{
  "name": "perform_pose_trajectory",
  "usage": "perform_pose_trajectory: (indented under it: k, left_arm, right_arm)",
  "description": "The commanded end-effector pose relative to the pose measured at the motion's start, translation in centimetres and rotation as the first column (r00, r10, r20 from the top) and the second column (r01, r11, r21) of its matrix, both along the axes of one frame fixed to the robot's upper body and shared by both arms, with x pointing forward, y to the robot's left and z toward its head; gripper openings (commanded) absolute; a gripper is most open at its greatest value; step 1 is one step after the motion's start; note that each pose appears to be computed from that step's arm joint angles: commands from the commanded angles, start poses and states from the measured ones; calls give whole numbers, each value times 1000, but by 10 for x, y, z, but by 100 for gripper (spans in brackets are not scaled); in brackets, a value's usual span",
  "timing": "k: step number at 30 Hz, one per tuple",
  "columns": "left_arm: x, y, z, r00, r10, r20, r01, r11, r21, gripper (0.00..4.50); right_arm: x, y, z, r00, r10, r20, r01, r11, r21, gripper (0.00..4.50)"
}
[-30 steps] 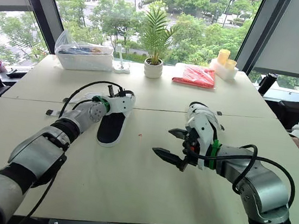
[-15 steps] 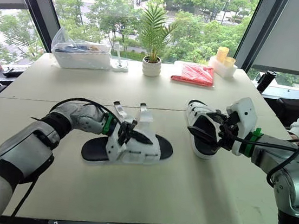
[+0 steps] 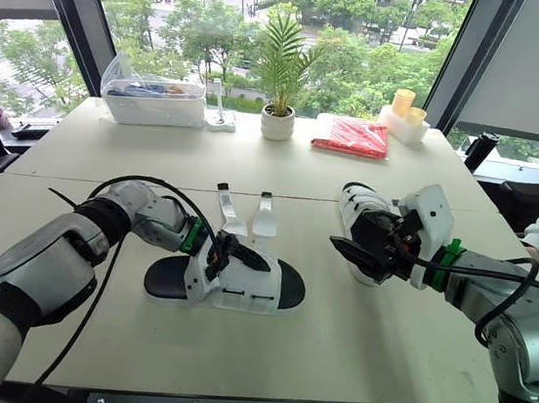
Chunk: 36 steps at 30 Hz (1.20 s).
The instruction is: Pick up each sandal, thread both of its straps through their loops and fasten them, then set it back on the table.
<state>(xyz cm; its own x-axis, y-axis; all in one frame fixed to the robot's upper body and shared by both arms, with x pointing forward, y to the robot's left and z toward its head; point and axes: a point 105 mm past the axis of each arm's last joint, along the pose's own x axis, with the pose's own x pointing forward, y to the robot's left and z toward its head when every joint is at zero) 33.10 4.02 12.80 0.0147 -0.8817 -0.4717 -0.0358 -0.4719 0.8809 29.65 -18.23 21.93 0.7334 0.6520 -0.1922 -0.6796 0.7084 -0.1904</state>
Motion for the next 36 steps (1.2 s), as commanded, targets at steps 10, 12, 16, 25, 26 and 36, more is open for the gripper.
perform_pose_trajectory:
  k: [10, 12, 16, 25, 26, 36]
  left_arm:
    - [-3, 67, 35, 992, 107, -67, -113, 990, -87, 446]
    - [1, 83, 35, 984, 166, -68, -169, 985, -46, 446]
    - [18, 106, 51, 938, 333, -96, -340, 937, -78, 446]
    - [36, 140, 102, 357, 215, -909, -773, 614, -158, 446]
    - [35, 141, 106, 305, 152, -940, -800, 577, -166, 446]
    - [63, 168, 123, 80, -425, -902, -995, 13, -94, 449]
  right_arm:
    - [4, 26, -13, 990, 137, -15, -138, 990, -44, 450]
    - [7, 28, -20, 989, 144, -22, -146, 986, -77, 450]
    - [15, 33, -37, 987, 160, -30, -162, 979, -126, 450]
    - [17, 48, -54, 970, 240, -32, -241, 953, -183, 450]
    - [17, 48, -54, 970, 243, -27, -244, 951, -188, 450]
    - [11, 54, -54, 939, 343, -4, -337, 919, -205, 424]
